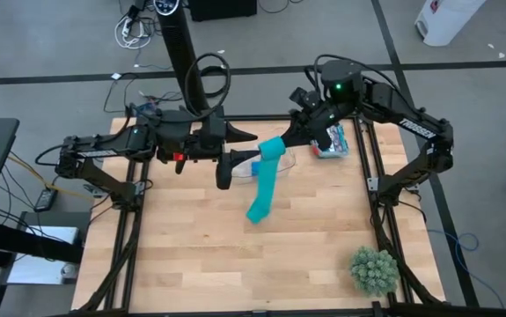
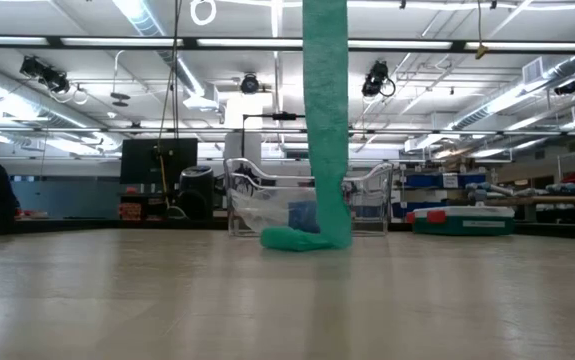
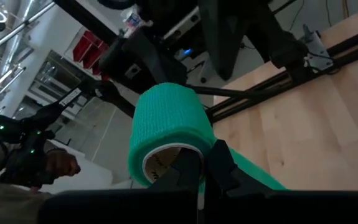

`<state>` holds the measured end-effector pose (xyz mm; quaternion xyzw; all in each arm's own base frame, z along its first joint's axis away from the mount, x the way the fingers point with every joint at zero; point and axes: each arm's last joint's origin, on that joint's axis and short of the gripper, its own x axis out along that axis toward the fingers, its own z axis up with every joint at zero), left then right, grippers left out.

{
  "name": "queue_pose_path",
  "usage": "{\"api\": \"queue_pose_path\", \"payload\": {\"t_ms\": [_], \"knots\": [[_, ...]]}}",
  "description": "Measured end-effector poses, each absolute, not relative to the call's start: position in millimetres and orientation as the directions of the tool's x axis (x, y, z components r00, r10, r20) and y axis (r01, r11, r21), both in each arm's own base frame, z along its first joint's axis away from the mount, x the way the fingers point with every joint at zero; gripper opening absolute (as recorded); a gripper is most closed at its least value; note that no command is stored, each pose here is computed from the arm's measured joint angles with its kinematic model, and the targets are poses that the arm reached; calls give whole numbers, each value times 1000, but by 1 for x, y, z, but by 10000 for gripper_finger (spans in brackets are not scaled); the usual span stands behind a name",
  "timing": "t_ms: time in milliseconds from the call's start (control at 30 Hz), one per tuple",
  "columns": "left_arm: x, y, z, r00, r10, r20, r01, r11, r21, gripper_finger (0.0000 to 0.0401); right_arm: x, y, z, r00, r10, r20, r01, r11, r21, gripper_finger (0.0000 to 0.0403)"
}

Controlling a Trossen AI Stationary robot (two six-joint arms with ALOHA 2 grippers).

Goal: Roll bandage
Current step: Roll the sky blue bandage

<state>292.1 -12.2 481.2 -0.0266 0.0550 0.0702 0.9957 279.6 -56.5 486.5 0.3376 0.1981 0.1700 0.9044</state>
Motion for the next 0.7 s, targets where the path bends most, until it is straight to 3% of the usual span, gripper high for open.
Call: {"api": "queue_pose_path", "payload": {"t_ms": [300, 367, 500, 700], "knots": [[292, -11, 483, 981, 166, -98, -171, 984, -49, 162, 295, -58, 483, 866, 452, -213, -204, 708, 676, 0], [292, -11, 483, 981, 166, -97, -172, 984, -55, 133, 296, -58, 484, 867, 454, -206, -211, 709, 673, 0], [292, -11, 483, 979, 178, -100, -185, 981, -62, 28, 296, -58, 485, 866, 458, -199, -220, 708, 671, 1], [290, -10, 486, 981, 180, -71, -188, 974, -124, 17, 286, -58, 492, 876, 449, -175, -263, 750, 606, 43]]}}
